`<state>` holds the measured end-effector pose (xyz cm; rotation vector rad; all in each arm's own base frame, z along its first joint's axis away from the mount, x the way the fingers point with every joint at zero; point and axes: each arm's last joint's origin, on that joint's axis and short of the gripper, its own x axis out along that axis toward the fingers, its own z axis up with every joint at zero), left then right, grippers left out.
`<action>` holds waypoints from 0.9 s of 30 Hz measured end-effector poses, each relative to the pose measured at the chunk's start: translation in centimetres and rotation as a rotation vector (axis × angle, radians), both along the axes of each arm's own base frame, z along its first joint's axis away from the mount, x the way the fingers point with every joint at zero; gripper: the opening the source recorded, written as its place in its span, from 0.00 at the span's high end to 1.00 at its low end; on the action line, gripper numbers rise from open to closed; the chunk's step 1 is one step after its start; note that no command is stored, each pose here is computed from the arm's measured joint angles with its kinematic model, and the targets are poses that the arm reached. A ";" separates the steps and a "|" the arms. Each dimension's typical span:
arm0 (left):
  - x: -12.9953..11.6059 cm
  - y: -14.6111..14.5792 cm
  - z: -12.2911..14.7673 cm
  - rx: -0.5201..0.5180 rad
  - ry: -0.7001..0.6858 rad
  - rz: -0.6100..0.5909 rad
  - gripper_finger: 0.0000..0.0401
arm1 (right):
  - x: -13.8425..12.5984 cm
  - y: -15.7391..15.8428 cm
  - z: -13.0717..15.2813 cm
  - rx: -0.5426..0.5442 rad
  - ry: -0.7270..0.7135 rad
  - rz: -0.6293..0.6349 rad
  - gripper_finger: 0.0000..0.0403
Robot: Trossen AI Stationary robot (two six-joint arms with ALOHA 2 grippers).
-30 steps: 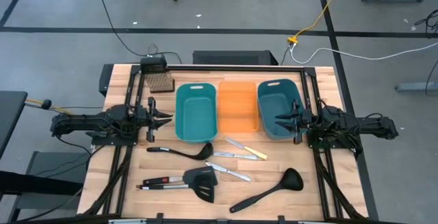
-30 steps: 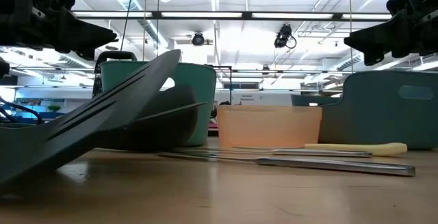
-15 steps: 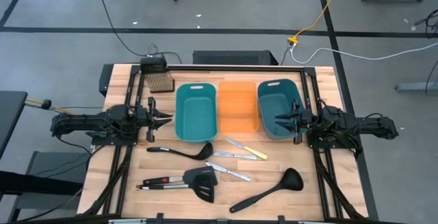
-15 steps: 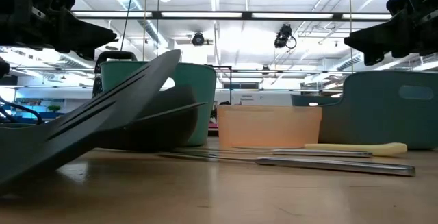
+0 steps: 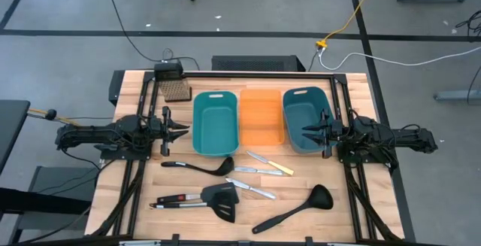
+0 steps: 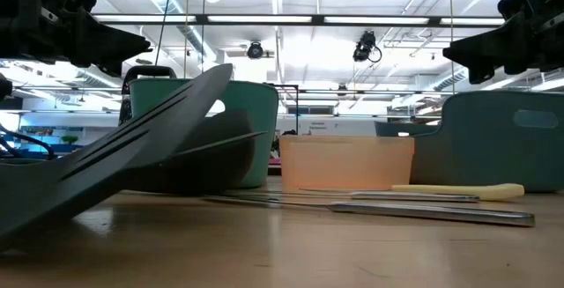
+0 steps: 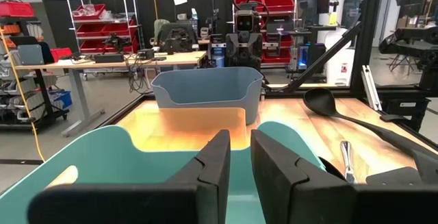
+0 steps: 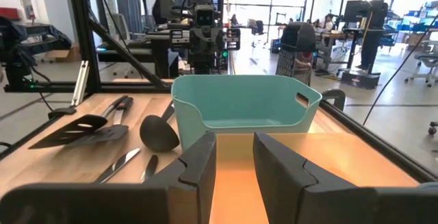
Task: Pick & Place Kitchen Items
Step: Put the black spatula into the dark green bin
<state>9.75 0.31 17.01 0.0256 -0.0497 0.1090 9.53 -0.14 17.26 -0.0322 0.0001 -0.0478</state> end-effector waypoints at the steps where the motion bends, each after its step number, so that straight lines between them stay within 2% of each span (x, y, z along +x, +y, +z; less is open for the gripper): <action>1: 0.0 0.0 0.0 0.000 0.000 0.000 0.83 | 0.0 0.0 0.0 -0.006 0.000 0.000 0.73; 11: 0.0 0.0 0.0 -0.057 -0.009 -0.011 0.85 | 0.0 0.0 0.4 -0.003 -0.040 0.001 0.73; 17: 0.0 -0.1 0.0 -0.081 -0.010 -0.031 0.98 | -0.1 0.0 1.3 -0.002 -0.134 0.006 0.73; 22: 0.0 -0.1 0.0 -0.118 -0.007 -0.049 0.98 | -0.1 0.0 1.5 0.046 -0.159 0.008 0.73; 27: 0.0 -0.2 0.3 -0.114 -0.035 -0.079 0.98 | -0.1 0.0 1.6 0.041 -0.172 -0.014 0.73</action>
